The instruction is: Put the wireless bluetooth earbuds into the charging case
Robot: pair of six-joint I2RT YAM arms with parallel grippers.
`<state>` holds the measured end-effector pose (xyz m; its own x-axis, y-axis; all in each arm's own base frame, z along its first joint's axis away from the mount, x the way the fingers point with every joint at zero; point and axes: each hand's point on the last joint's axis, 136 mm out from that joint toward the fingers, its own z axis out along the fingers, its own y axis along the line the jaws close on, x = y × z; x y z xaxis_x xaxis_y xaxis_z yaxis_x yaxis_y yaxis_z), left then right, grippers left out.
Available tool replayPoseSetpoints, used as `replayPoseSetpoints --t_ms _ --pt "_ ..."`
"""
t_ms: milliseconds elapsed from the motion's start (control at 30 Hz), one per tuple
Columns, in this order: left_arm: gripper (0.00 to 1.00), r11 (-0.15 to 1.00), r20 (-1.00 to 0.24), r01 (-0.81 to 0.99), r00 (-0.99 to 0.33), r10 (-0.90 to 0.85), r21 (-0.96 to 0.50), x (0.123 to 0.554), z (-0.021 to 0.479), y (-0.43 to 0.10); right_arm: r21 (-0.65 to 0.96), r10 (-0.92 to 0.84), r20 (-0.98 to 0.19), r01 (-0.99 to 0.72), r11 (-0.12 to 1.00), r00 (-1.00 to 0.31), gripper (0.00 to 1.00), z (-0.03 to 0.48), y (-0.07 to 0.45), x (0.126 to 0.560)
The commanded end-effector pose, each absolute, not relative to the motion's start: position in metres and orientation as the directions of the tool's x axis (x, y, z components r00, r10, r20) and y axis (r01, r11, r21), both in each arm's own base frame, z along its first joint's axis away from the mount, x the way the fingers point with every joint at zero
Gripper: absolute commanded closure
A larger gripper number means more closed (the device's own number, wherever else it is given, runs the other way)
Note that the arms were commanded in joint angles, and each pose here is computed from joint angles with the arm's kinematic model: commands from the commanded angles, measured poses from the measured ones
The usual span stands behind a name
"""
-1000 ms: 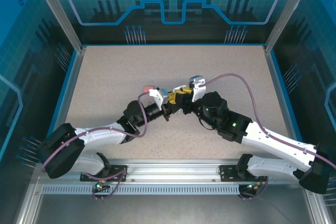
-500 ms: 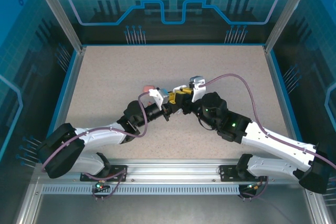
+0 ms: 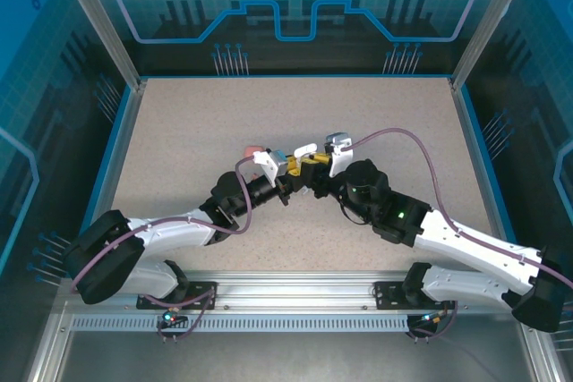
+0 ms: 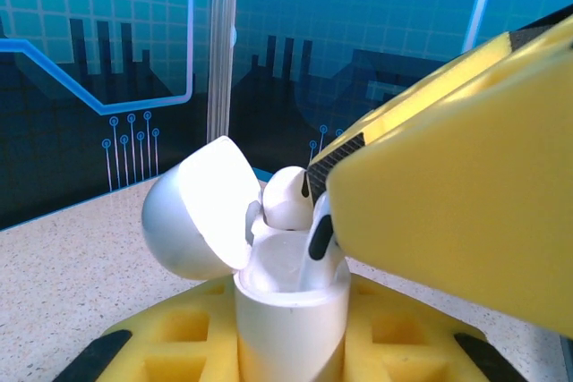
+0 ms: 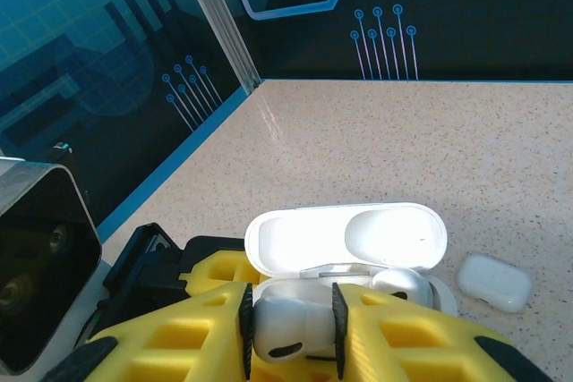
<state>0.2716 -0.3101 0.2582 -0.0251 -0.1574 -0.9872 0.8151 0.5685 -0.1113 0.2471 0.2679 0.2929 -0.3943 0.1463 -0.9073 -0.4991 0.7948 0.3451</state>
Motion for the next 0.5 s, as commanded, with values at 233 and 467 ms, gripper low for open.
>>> replayPoseSetpoints --t_ms 233,467 --pt "1.0 0.575 -0.979 0.816 0.06 -0.196 -0.064 0.269 0.28 -0.309 0.322 0.123 -0.926 -0.575 0.752 -0.356 0.43 0.324 0.269 0.235" --pt "1.0 0.555 -0.975 0.83 0.077 -0.207 -0.053 0.261 0.283 -0.305 0.305 0.122 -0.934 -0.571 0.762 -0.337 0.17 0.362 0.241 0.229"
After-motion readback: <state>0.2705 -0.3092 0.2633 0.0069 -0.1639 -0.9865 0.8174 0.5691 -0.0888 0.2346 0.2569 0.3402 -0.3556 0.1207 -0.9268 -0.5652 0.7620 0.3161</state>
